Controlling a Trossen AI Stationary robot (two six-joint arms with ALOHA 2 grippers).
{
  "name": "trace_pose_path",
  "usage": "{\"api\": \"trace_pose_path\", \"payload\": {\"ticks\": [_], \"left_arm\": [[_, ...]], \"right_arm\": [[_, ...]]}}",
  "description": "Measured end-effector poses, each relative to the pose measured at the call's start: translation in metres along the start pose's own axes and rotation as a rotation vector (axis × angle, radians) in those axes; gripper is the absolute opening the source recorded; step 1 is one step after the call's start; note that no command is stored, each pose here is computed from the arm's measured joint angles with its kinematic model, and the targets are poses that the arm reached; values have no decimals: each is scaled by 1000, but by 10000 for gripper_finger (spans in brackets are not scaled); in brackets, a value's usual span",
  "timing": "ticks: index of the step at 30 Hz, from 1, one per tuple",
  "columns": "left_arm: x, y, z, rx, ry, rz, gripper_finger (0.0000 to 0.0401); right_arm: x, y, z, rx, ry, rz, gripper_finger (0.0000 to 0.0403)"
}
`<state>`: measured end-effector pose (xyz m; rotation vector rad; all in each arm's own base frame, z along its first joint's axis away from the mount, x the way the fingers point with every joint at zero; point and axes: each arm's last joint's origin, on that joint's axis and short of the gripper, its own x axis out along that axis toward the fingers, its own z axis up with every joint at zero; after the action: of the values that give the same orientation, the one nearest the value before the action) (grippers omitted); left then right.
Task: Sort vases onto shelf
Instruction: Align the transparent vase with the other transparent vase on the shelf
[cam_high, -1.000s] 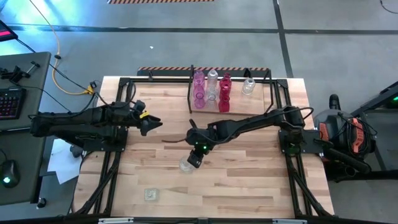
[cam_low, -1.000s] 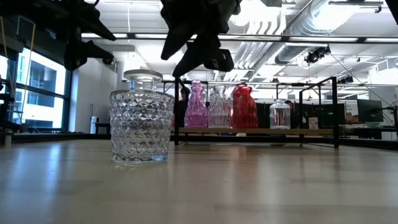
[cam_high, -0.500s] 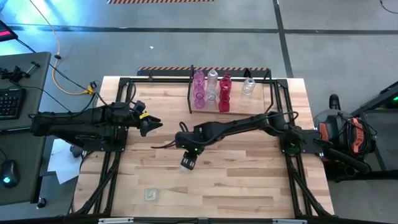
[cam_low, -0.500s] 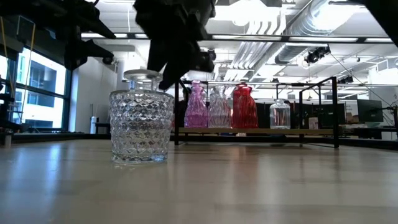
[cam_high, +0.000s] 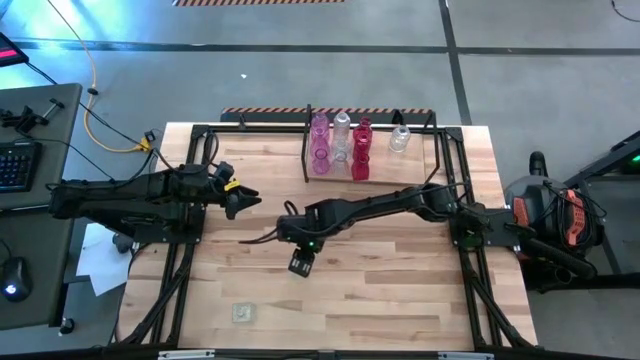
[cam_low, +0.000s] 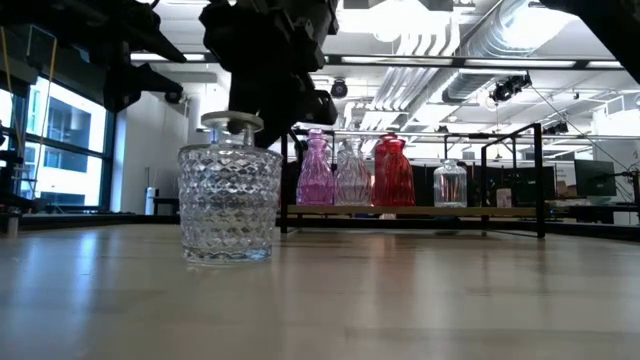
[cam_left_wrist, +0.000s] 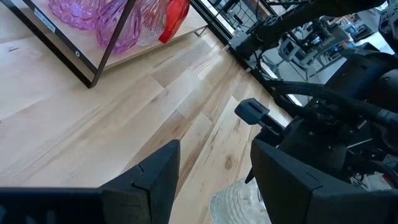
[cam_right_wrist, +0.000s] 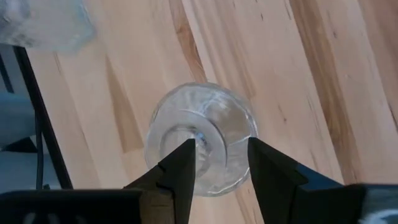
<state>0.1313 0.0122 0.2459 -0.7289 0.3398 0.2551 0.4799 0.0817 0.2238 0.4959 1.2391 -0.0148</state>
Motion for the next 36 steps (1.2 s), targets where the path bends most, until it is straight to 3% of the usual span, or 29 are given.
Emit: {"api": "trace_pose_path", "payload": {"ticks": [15, 24, 36], "left_arm": [[0, 0, 0, 0, 0, 0, 186], [0, 0, 0, 0, 0, 0, 186], [0, 0, 0, 0, 0, 0, 186]], "right_arm": [[6, -1, -3, 1, 26, 7, 125], [6, -1, -3, -25, 29, 9, 17], [4, -5, -10, -34, 95, -34, 8]]}}
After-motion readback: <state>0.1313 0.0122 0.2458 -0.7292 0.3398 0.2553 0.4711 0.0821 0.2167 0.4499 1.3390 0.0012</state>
